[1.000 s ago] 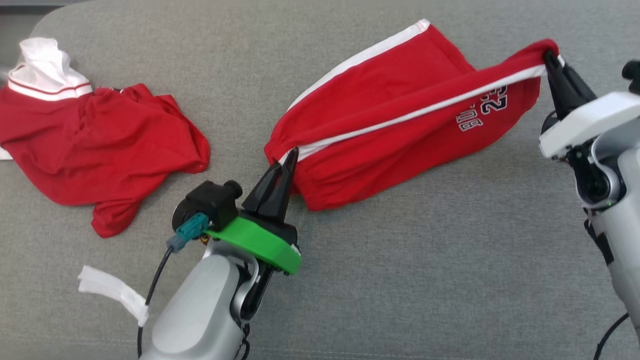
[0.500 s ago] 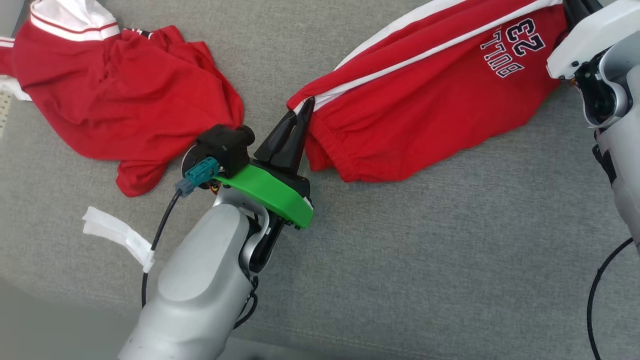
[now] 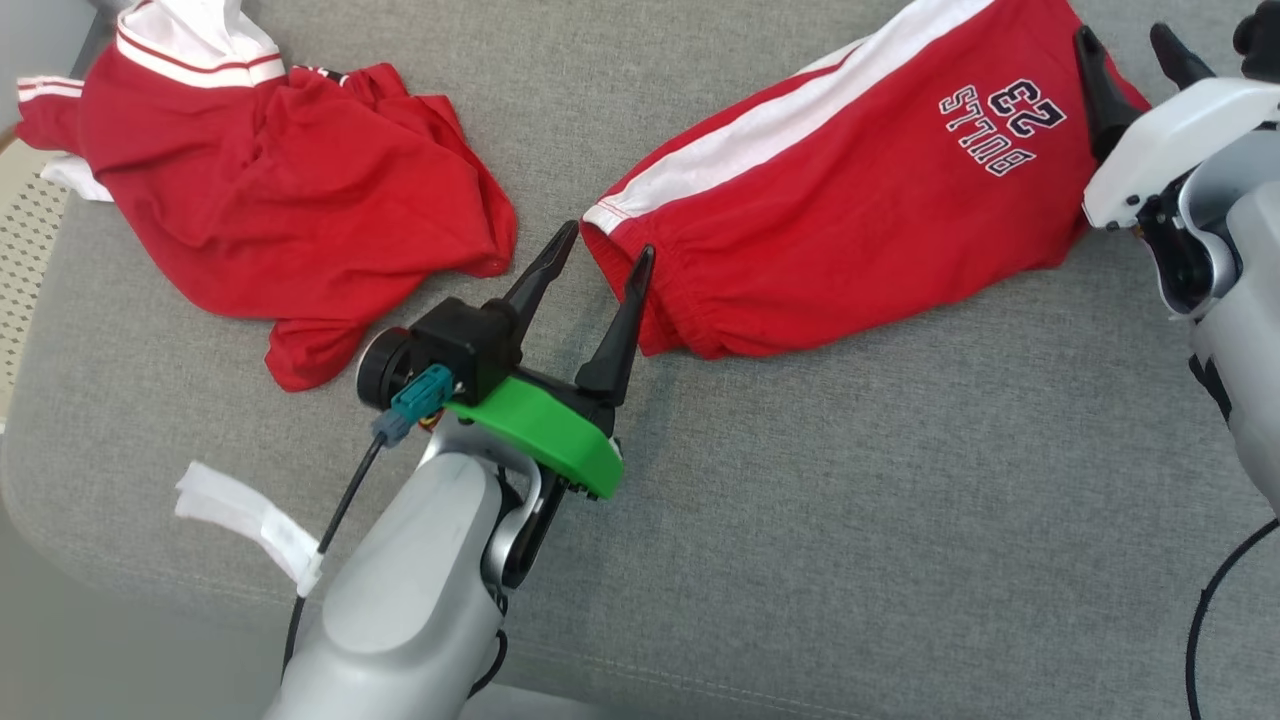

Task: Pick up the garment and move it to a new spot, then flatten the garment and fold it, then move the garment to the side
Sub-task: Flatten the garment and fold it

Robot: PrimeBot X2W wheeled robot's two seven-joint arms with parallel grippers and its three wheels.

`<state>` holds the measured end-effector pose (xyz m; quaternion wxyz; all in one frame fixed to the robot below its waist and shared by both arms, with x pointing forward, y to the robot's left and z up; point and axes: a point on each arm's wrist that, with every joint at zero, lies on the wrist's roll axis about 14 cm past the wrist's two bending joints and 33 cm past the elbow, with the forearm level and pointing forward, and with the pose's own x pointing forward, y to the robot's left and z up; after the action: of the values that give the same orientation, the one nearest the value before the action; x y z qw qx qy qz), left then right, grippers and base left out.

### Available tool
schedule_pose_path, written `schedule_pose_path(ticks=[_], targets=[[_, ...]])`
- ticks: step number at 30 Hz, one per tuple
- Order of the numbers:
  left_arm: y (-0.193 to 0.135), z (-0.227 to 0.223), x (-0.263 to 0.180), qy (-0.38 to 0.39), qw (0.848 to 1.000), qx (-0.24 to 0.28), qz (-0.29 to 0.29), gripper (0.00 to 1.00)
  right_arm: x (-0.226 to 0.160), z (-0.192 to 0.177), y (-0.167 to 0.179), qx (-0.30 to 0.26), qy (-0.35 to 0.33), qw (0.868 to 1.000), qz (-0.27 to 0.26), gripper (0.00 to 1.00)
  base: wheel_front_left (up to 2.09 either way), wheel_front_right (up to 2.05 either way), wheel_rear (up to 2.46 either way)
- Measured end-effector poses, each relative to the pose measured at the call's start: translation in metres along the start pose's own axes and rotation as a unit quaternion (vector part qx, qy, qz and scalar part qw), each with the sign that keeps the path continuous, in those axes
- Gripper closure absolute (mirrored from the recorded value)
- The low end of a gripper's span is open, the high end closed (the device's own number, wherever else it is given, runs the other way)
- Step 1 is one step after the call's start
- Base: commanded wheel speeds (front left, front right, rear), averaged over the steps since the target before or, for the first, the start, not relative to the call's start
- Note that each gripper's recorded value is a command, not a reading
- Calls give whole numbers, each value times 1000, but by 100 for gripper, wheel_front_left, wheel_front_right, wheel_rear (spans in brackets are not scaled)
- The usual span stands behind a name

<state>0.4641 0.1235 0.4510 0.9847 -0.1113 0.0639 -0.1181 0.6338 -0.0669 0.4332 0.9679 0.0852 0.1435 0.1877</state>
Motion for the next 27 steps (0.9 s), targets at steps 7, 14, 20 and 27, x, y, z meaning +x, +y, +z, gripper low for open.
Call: schedule_pose_path(ticks=[7,14,20,27], targets=[[22,20,-31,-41,997,5,58,0,-23,2,-22,-13,11,1000,-24,0,0,0,0],[58,32,-67,-71,988,14,137,0,-24,-20,-27,-11,44,999,-29,0,0,0,0],[71,34,-84,-78,981,19,175,0,-21,-49,-29,-5,92,995,-33,0,0,0,0],[70,32,-90,-77,980,16,183,0,-22,-57,-23,10,105,994,-26,100,0,0,0]])
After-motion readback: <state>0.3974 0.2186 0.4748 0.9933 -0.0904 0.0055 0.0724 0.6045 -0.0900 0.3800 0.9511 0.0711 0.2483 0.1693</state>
